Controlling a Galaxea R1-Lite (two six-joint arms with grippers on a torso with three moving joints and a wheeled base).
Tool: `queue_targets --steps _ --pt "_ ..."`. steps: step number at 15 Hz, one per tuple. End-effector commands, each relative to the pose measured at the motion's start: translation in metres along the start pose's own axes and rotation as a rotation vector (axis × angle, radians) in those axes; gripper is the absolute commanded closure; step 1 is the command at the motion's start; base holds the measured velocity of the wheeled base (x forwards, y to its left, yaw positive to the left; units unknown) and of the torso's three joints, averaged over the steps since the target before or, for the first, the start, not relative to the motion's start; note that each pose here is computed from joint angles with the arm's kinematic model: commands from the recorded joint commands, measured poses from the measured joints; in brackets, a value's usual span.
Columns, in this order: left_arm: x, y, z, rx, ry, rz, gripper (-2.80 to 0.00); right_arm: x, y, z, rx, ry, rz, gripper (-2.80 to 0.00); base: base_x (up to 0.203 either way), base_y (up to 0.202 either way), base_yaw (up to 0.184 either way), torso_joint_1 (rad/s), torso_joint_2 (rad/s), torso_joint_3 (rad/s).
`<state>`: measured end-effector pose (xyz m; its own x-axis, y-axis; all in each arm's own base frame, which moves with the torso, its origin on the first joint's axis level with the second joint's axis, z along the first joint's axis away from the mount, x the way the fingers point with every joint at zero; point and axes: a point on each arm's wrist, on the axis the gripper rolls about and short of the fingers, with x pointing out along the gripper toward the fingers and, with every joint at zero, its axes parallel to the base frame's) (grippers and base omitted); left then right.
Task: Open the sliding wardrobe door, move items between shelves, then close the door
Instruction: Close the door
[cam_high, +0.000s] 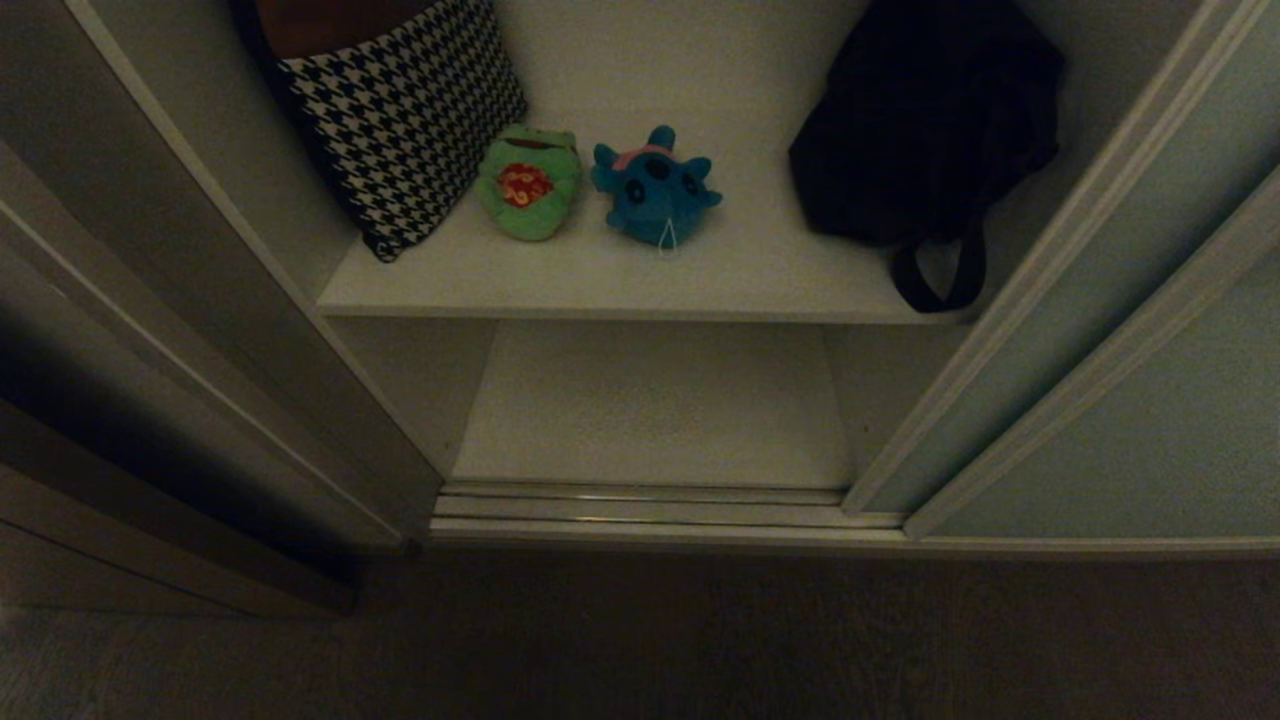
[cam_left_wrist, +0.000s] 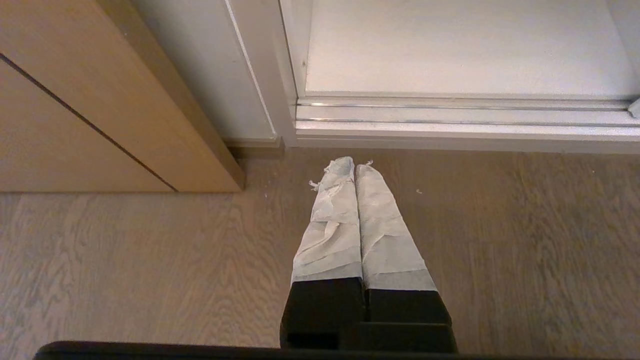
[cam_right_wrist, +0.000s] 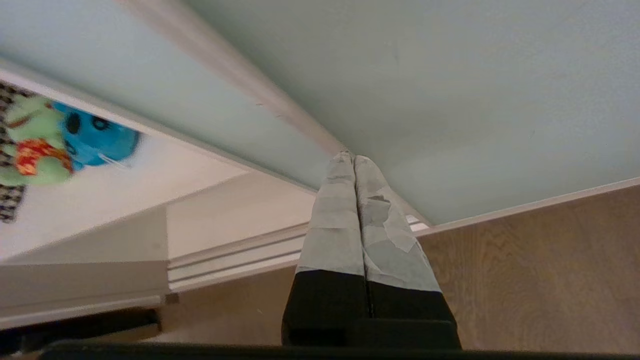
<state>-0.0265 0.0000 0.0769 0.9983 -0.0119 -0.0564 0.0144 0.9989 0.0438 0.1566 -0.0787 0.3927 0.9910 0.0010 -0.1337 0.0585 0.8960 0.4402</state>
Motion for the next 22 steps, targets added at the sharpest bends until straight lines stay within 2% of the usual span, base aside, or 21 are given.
queue_targets --steps 1,13,19,22 --pt "0.000 0.000 0.000 0.000 0.002 0.000 0.00 0.009 -0.005 -0.001 0.012 0.024 -0.002 0.00 0.000 0.000 0.000 0.000 0.00 0.000" --pt "0.000 0.000 0.000 0.000 0.002 -0.002 0.00 0.038 -0.009 0.000 -0.027 0.016 0.021 0.00 0.000 0.000 0.000 0.000 0.00 0.000" --pt "0.000 0.000 0.000 0.000 0.002 0.000 0.00 0.043 -0.012 0.000 -0.028 -0.001 -0.013 0.00 0.000 0.000 0.000 0.000 0.00 0.000" --pt "0.000 0.000 0.000 0.000 0.002 0.000 0.00 0.040 -0.002 -0.005 -0.039 0.013 0.024 0.00 0.000 0.000 0.000 0.000 0.00 0.000"
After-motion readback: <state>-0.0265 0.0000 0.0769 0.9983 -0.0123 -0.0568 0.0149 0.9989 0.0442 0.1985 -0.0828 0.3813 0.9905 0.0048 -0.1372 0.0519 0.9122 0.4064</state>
